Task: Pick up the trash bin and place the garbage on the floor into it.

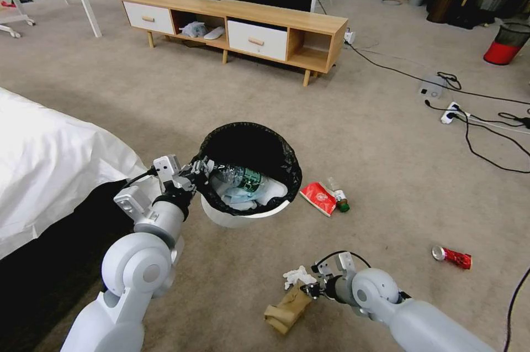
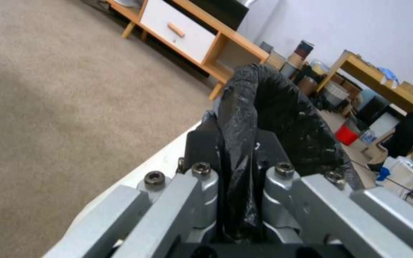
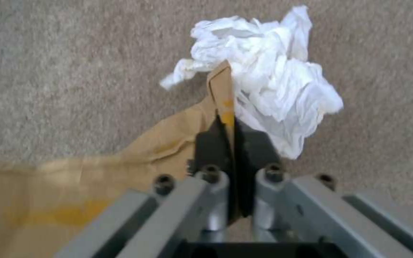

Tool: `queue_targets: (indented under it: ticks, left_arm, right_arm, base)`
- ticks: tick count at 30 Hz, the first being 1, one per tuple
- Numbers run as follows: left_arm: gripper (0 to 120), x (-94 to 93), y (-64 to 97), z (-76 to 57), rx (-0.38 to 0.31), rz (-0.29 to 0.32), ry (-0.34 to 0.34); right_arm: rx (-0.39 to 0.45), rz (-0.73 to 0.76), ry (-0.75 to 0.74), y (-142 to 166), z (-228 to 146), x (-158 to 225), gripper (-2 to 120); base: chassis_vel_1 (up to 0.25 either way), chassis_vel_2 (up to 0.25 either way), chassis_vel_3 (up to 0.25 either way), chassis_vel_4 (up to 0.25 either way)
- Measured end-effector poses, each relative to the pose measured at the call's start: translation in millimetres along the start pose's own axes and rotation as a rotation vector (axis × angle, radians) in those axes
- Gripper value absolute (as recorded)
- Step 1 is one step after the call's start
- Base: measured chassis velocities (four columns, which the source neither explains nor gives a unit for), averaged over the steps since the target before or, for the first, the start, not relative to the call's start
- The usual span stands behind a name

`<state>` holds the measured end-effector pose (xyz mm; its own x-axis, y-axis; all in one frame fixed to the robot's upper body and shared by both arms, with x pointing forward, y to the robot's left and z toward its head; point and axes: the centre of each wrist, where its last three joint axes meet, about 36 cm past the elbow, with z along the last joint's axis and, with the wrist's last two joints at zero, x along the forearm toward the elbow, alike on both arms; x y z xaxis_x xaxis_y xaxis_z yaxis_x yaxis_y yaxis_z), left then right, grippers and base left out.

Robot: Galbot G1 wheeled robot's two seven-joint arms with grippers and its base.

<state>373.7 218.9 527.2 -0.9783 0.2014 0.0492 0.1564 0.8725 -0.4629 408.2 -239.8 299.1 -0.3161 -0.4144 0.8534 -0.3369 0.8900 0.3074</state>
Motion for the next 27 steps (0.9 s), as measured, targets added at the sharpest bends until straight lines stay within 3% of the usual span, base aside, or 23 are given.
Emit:
queue_targets:
  ticks: [13,27]
  left_arm:
    - [6,-3.4,2.2,0.5,0.002,-0.003,0.001]
    - [6,-4.5,1.6,-1.5,0.008,-0.016,0.001]
  right_arm:
    - [0.009,-0.009,-0.031,3.1,-8.9,5.8,0]
    - [0.045,0.018,-0.206,3.7,-24.7,78.7,0]
  base:
    - [0.0,0.0,0.0,0.0]
    - [0.0,0.0,0.0,0.0]
